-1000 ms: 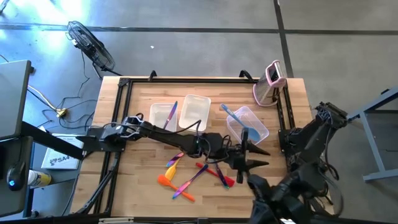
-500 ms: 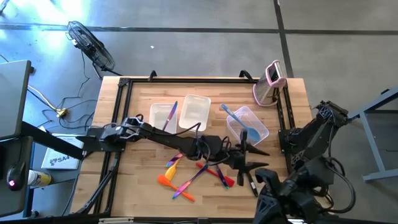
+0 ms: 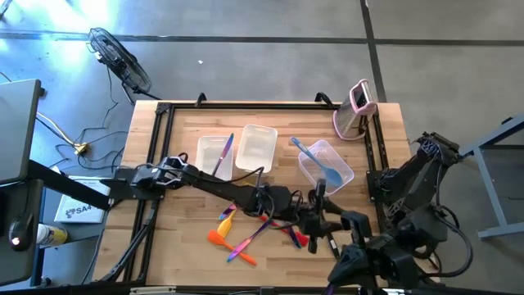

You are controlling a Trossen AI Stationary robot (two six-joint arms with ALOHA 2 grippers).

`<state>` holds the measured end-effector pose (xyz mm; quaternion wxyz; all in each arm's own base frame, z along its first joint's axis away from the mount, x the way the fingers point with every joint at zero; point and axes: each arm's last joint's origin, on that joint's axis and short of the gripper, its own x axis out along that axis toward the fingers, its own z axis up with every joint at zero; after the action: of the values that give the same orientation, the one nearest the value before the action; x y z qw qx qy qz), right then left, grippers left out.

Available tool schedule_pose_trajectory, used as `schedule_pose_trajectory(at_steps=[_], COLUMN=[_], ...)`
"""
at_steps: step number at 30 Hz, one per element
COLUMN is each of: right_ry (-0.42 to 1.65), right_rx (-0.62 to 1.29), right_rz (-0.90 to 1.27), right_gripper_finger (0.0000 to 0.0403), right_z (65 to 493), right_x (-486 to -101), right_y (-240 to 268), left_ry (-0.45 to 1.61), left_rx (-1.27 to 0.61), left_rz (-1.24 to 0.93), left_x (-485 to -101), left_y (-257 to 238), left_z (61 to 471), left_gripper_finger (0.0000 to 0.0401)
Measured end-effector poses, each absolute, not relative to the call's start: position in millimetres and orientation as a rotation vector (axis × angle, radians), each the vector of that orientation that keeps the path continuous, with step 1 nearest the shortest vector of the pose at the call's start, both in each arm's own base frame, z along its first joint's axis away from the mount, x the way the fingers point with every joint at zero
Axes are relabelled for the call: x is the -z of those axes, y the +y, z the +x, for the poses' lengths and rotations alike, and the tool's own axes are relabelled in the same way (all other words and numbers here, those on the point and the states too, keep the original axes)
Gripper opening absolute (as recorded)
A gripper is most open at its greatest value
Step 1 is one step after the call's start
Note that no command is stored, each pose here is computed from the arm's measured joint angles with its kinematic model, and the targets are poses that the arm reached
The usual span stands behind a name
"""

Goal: Pick & Place Kitchen Items
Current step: Put the blue table knife into the left white bin

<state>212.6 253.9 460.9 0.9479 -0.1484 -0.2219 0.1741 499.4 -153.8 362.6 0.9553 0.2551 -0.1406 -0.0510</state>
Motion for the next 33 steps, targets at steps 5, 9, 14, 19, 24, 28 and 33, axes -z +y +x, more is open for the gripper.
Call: schedule_pose_trajectory(at_steps=[5, 9, 14, 19, 24, 28, 33], right_ry=[-0.407, -0.375, -0.363, -0.339, -0.322, -0.302, -0.282], right_rx=[-0.306, -0.236, -0.219, -0.241, -0.261, -0.281, -0.313], right_rz=[-0.297, -0.301, -0.319, -0.312, -0.298, -0.289, -0.266], right_gripper_finger=[0.0005, 0.0005, 0.0005, 0.0005, 0.0005, 0.0005, 0.0005], right_z=[207.3, 200.2, 195.6, 196.6, 198.3, 198.7, 199.3], right_x=[-459.9, -460.7, -460.2, -457.1, -454.8, -452.4, -449.7], right_y=[255.9, 257.8, 261.0, 262.1, 262.2, 263.1, 264.4], left_ry=[-0.273, -0.279, -0.302, -0.346, -0.343, -0.347, -0.369], left_rx=[0.095, 0.109, 0.169, 0.263, 0.277, 0.354, 0.357], left_rz=[0.516, 0.518, 0.522, 0.529, 0.527, 0.488, 0.458], left_x=[-361.7, -361.9, -362.3, -363.5, -362.9, -362.1, -367.8], left_y=[-151.3, -151.6, -154.0, -156.7, -157.0, -159.5, -158.8], left_z=[500.4, 500.3, 499.6, 498.5, 498.5, 497.8, 495.3], left_gripper_finger=[0.0105, 0.0097, 0.0097, 0.0097, 0.0097, 0.0097, 0.0097])
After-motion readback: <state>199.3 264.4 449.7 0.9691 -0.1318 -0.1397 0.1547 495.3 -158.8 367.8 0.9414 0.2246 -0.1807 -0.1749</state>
